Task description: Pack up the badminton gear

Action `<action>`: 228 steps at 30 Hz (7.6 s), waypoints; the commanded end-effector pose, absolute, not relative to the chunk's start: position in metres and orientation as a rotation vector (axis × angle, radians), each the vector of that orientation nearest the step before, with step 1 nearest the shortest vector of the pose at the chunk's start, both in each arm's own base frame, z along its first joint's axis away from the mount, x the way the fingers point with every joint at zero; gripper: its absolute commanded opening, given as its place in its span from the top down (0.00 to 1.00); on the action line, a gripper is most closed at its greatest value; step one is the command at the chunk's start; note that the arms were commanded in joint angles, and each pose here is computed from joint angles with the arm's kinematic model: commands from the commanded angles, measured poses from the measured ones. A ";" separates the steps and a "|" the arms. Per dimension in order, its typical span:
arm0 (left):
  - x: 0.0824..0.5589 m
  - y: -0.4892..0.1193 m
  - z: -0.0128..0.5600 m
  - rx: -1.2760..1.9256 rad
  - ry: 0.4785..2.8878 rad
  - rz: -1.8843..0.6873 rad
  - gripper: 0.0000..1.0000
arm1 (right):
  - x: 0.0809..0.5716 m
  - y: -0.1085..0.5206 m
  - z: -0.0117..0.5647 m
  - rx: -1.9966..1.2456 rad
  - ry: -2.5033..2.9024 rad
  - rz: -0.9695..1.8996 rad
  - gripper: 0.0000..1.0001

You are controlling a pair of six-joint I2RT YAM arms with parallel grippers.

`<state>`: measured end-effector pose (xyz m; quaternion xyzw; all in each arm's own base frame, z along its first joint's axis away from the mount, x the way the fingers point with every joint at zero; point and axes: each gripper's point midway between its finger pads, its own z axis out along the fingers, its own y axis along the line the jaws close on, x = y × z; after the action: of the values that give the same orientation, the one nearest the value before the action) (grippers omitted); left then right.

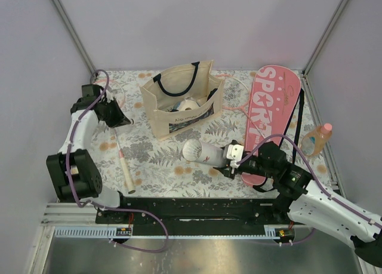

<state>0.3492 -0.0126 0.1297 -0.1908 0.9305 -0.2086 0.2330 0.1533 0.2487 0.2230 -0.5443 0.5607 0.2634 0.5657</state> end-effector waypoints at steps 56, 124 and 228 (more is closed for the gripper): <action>0.146 -0.224 0.359 0.611 2.120 -1.281 1.00 | 0.221 0.269 0.247 -1.329 1.329 0.305 0.34; 0.160 -0.251 0.321 0.614 2.158 -1.236 0.63 | 0.202 0.275 0.221 -1.372 1.333 0.418 0.35; 0.177 -0.194 0.336 0.185 1.887 -0.900 1.00 | 0.183 0.259 0.240 -1.278 1.122 0.423 0.33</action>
<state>0.1908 -0.2050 0.2683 0.0773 0.8414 -0.3179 0.4301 0.1862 0.2430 0.2188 -0.5310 0.5535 0.1808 0.6156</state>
